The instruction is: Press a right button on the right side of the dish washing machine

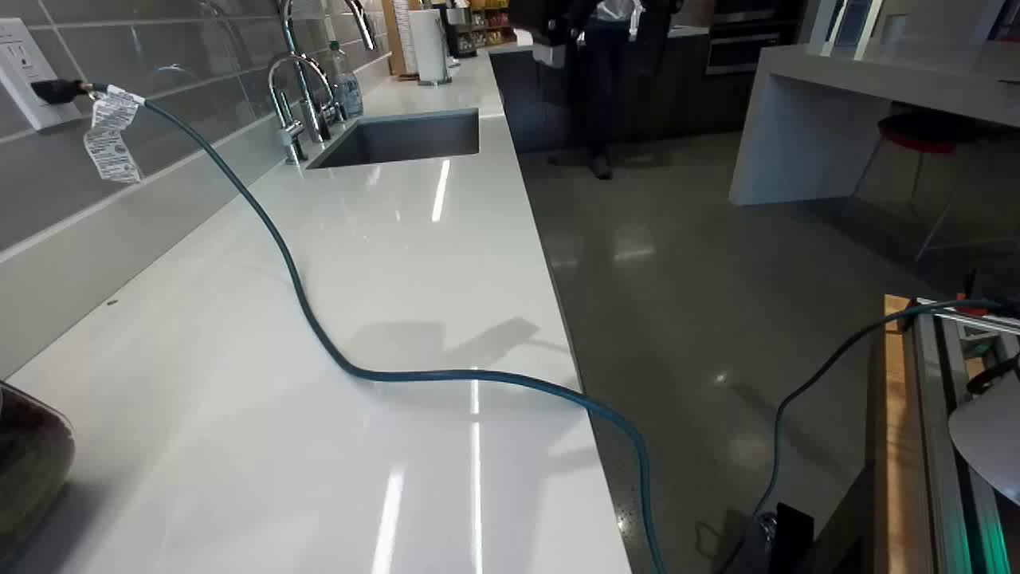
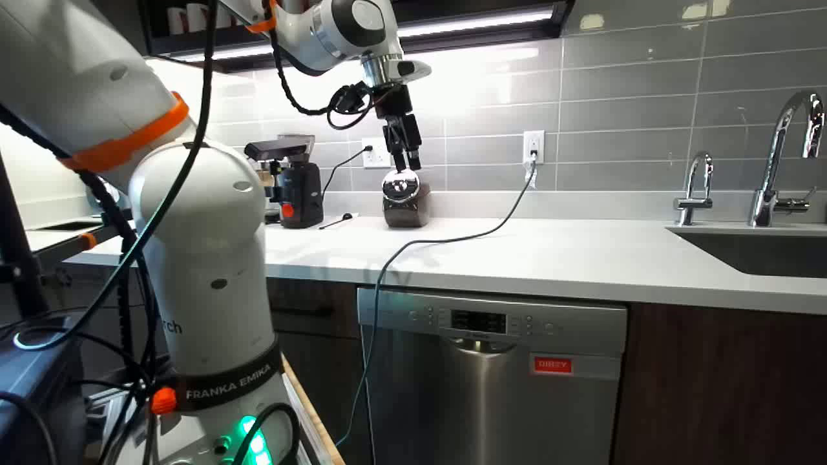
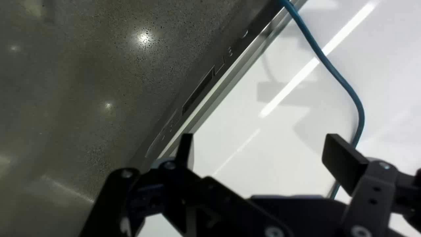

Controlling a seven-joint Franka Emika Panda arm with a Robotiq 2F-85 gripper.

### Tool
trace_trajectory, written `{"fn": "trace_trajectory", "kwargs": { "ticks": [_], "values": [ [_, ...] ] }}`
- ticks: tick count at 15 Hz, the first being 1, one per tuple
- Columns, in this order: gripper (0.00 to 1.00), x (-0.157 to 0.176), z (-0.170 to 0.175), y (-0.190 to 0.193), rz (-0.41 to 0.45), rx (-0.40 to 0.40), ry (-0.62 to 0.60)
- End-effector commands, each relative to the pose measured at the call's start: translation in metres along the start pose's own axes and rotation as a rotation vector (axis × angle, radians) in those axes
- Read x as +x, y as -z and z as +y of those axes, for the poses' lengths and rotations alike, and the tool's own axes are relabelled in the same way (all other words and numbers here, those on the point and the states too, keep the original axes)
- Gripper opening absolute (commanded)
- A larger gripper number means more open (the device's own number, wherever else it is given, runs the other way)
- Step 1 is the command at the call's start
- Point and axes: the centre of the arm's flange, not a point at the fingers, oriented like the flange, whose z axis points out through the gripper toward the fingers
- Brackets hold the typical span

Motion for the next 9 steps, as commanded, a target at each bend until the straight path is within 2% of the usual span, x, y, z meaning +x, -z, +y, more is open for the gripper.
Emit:
{"fn": "trace_trajectory", "kwargs": {
  "ticks": [1,8,9],
  "values": [
    [1.0,0.0,0.0,0.0,0.0,0.0,0.0],
    [1.0,0.0,0.0,0.0,0.0,0.0,0.0],
    [1.0,0.011,0.006,-0.005,0.002,-0.012,-0.037]
  ]
}}
